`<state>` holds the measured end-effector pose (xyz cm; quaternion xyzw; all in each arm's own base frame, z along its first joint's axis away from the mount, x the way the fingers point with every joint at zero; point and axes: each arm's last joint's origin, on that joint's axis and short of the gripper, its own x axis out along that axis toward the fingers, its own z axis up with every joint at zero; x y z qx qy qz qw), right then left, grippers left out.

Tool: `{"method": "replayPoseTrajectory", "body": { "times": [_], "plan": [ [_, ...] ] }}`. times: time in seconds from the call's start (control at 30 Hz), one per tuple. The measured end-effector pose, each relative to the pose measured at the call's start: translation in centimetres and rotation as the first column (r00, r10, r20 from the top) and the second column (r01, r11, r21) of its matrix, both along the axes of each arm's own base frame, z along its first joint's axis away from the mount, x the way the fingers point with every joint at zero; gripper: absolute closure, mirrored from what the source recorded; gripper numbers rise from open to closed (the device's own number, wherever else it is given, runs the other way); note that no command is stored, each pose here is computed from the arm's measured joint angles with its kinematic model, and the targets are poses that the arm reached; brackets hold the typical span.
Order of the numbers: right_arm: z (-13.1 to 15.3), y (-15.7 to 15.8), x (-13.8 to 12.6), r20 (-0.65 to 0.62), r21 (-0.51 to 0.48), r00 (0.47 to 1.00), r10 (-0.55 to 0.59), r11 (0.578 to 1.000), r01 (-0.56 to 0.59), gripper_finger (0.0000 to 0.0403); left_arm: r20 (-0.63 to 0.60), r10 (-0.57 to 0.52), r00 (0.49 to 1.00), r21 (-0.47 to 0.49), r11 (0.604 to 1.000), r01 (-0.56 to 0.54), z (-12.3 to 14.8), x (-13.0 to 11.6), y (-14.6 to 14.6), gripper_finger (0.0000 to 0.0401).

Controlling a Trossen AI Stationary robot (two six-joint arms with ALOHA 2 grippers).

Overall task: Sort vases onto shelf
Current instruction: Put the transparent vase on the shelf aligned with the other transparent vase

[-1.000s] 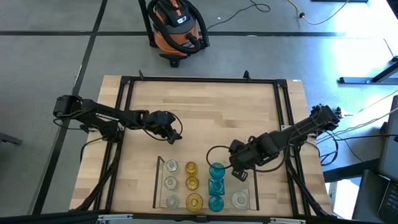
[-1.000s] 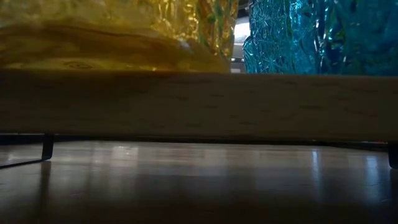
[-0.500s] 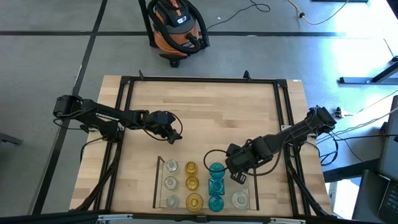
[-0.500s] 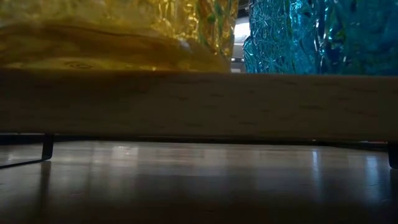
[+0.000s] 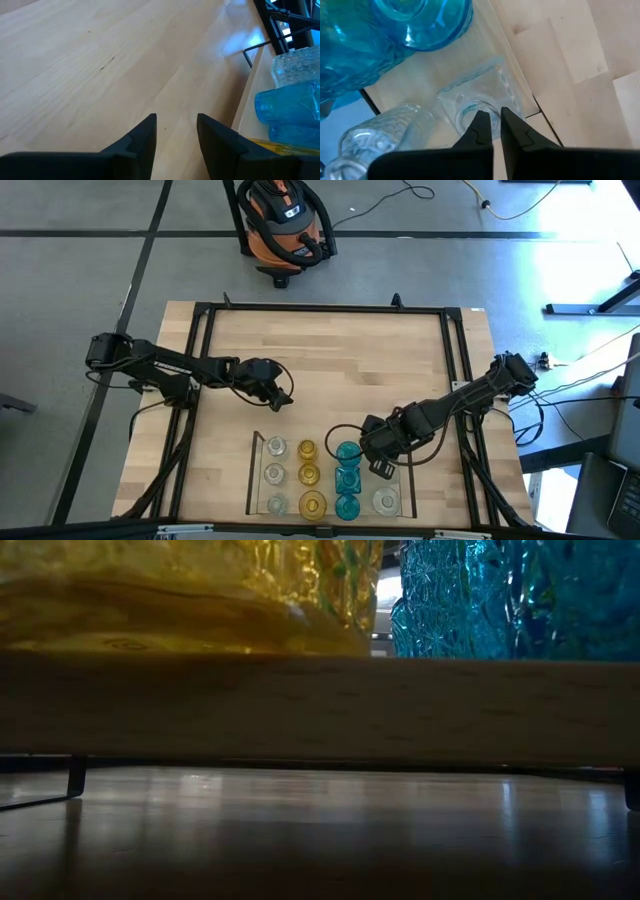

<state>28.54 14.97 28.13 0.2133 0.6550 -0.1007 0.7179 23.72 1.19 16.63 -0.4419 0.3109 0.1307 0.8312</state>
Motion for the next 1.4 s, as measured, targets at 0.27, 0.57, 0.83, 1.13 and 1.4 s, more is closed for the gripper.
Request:
{"method": "replayPoseTrajectory", "body": {
  "times": [0.27, 0.57, 0.83, 1.13, 1.4],
  "plan": [
    [-0.86, 0.22, 0.4, -0.029, -0.009, 0.999, 0.022, 1.0, -0.022, 0.0403, 0.005, 0.0, 1.0, -0.001, 1.0, 0.0, 0.04, 0.04, 0.0, 0.0268],
    [-0.9, 0.23, 0.42, -0.03, -0.009, 0.999, 0.022, 1.0, -0.022, 0.0402, 0.011, -0.001, 1.0, -0.001, 1.0, 0.001, 0.09, 0.08, 0.0, 0.0268],
    [-0.89, 0.3, 0.43, -0.033, 0.008, 0.999, 0.025, 1.0, -0.025, 0.0392, 0.011, -0.002, 1.0, -0.001, 1.0, 0.002, 0.08, 0.07, 0.0, 0.0268],
    [-0.9, 0.24, 0.42, -0.033, -0.004, 0.999, 0.005, 1.0, -0.005, 0.0324, 0.011, -0.003, 1.0, -0.002, 1.0, 0.003, 0.08, 0.07, -0.01, 0.0268],
    [-0.53, 0.17, 0.28, -0.024, -0.001, 1.0, -0.01, 1.0, 0.01, 0.0311, 0.011, -0.008, 1.0, -0.006, 1.0, 0.008, 0.08, 0.07, -0.03, 0.0268]
  ]
}}
